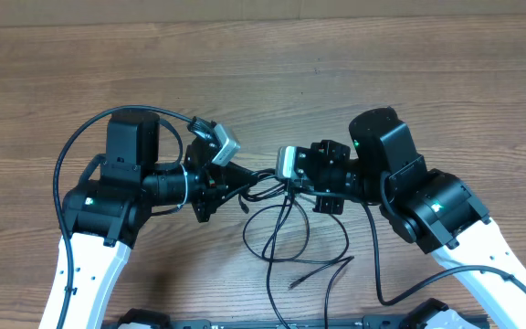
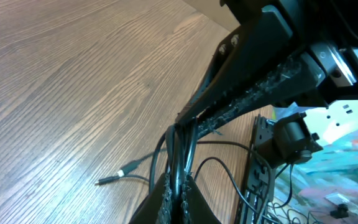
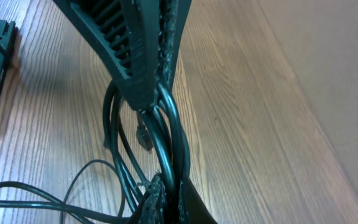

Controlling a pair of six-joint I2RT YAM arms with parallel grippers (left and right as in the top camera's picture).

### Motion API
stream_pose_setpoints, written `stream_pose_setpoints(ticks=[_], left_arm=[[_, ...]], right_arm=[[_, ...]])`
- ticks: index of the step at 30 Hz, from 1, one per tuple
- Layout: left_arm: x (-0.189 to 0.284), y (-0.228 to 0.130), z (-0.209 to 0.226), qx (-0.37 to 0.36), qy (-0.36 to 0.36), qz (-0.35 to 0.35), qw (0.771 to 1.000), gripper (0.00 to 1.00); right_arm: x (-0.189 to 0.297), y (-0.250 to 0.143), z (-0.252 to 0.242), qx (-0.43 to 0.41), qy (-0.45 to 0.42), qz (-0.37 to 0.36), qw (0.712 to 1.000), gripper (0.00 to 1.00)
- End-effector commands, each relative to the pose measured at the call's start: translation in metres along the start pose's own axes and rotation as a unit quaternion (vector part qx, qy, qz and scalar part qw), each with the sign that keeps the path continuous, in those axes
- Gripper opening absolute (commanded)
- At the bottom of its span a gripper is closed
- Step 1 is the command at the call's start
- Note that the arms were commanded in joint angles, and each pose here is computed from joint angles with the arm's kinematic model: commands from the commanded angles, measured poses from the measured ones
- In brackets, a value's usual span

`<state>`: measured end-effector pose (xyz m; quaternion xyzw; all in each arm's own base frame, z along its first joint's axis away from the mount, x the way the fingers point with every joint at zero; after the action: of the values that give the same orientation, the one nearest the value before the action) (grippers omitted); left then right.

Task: Untangle cables

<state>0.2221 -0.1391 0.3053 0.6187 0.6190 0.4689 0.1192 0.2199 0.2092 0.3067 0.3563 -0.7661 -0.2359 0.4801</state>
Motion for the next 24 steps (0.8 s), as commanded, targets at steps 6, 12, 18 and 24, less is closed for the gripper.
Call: stream_pose_setpoints(ticks=[6,12,18,24], left_arm=[[0.003,0.007,0.006,-0.004,0.04,-0.004,0.999,0.04],[0.003,0.008,0.006,-0.006,0.04,-0.005,0.999,0.04],[0.003,0.008,0.006,-0.007,0.04,-0.006,0.999,0.04],[0.003,0.008,0.006,0.0,0.04,-0.007,0.999,0.04]], right_arm=[[0.005,-0.003,0.006,-0.018,0.012,0.026,0.999,0.04],[0.006,-0.012,0.007,-0.065,0.005,0.06,0.996,0.04],[0.008,-0.022,0.008,-0.113,-0.008,0.098,0.989,0.04],[0.006,-0.035,0.013,-0.159,-0.013,0.13,0.979,0.04]])
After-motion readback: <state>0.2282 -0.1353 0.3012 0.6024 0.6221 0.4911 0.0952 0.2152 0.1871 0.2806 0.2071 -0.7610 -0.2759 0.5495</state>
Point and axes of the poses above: each gripper's point midway between its finger pads, its own x axis back along the fingers, its own z axis along the line the jaws close on, y = z × x, the point moved 6 cm from there along x, back along the fingers, and after that the axes turned 11 degrees about x, right-handed, at the moved point
